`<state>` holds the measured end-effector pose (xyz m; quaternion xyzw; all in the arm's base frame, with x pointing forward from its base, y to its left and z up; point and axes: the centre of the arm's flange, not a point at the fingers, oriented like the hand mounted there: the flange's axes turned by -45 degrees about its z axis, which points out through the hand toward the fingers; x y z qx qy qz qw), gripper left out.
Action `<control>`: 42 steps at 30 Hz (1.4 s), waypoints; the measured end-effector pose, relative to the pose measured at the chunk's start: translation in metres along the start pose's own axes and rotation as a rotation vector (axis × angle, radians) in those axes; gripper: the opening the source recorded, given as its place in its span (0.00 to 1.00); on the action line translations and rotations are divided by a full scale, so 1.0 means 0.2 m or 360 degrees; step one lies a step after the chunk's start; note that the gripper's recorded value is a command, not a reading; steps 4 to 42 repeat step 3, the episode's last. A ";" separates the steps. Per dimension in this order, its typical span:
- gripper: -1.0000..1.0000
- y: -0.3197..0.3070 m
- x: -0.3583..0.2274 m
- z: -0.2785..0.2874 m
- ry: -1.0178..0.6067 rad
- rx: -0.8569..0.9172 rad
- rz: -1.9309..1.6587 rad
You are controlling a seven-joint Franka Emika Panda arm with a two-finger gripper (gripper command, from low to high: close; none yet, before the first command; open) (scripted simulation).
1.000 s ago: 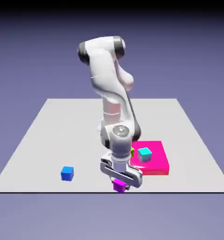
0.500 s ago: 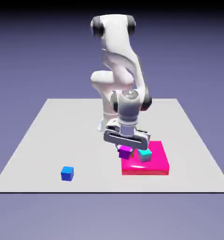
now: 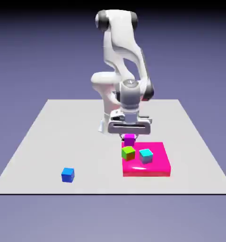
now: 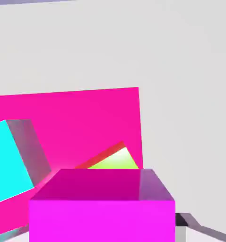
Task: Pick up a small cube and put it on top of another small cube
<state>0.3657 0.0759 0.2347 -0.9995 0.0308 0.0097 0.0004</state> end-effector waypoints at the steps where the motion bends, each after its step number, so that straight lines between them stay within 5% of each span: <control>1: 1.00 0.00 0.00 0.00 0.0000 0.0000 0.0000; 42: 1.00 0.00 0.01 -0.06 0.0000 -0.0003 0.0001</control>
